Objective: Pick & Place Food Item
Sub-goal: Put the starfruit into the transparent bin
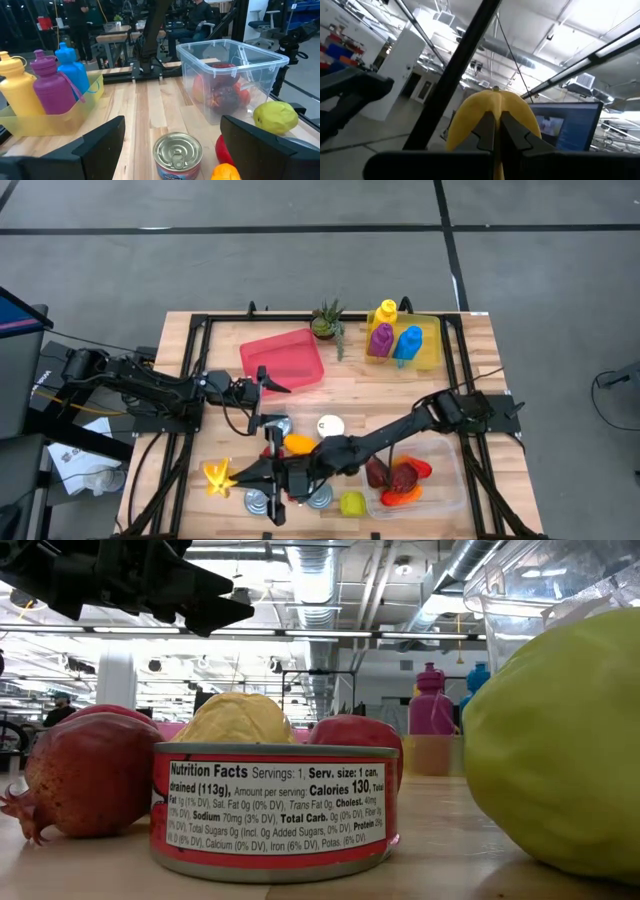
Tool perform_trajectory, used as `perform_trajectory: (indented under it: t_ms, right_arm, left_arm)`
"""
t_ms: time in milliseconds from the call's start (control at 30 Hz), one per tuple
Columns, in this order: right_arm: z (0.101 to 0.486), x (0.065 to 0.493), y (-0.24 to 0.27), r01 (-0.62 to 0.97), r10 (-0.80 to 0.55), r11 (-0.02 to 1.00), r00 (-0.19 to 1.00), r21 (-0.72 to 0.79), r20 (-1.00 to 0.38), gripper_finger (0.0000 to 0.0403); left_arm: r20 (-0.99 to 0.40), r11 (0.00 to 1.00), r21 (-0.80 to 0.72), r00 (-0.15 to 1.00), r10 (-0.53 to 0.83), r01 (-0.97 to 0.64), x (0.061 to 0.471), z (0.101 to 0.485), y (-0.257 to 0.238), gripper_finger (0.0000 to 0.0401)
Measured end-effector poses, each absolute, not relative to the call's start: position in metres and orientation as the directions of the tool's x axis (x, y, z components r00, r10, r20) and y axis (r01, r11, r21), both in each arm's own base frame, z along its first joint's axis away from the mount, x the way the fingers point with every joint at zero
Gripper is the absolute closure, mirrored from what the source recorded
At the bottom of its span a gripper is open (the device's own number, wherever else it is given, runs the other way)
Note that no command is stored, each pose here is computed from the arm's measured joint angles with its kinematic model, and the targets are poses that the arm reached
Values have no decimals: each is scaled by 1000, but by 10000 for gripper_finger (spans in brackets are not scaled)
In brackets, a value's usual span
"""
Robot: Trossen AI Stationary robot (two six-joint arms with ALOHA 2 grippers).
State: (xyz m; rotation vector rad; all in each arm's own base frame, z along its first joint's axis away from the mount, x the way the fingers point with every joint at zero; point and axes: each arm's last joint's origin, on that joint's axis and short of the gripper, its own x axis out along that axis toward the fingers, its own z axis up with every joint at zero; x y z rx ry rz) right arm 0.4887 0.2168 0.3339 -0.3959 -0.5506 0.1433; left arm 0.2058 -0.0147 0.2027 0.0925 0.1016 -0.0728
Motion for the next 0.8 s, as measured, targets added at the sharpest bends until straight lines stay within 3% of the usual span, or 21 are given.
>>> perform_trajectory:
  t_ms: [333,567,800]
  right_arm:
    - [274,453,207,-16,245,948,675,-318,696,403]
    - [286,406,184,26,195,948,739,-316,645,403]
    - [296,358,173,30,174,921,859,-388,481,403]
  left_arm:
    - [-104,993,89,993,-62,72,206,203,-14,81]
    - [-106,993,89,992,-62,72,206,203,-14,81]
    - [-104,993,89,993,-63,72,206,203,-14,81]
